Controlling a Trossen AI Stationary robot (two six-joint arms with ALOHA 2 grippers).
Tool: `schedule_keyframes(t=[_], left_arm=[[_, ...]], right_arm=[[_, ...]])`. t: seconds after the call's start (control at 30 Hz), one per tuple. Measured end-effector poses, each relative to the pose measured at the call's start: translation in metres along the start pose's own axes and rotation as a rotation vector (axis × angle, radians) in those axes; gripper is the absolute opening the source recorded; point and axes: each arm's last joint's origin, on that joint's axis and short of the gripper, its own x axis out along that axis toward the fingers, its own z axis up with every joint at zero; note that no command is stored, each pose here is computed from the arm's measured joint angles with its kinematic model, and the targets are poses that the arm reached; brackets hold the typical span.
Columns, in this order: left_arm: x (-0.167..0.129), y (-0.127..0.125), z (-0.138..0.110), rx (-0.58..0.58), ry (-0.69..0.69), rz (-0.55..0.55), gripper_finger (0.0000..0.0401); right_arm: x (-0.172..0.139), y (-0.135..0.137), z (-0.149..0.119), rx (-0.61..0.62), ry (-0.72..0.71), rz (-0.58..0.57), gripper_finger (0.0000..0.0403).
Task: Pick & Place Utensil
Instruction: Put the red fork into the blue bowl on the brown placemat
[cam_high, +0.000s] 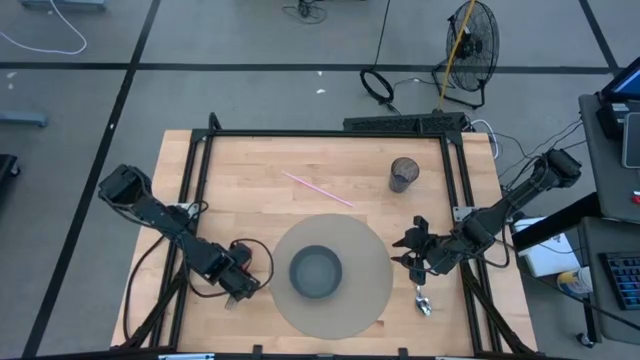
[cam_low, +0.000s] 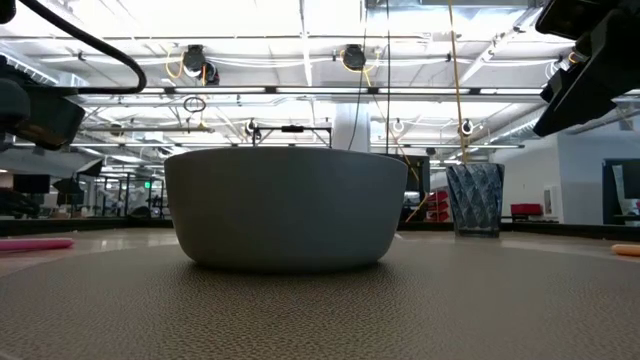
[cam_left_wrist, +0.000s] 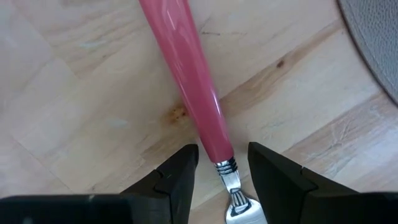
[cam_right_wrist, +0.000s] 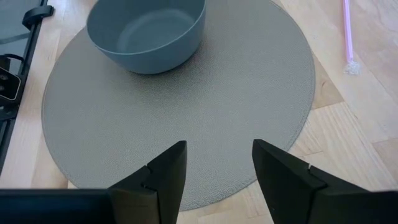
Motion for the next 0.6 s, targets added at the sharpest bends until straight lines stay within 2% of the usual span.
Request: schedule_keyframes(t=[0.3,0.6], left_arm=[[-0.006,0.008,0.004,-0.015,-0.072,0.022,0.0161],[-0.005,0.007,0.012,0.009,-0.034,0.02,0.0161]], right_arm=[[0.0,0.0,0.0,0.001,0.0,0.0,0.018],[0.0,0.0,0.0,0.003,-0.001,0.0,0.018]])
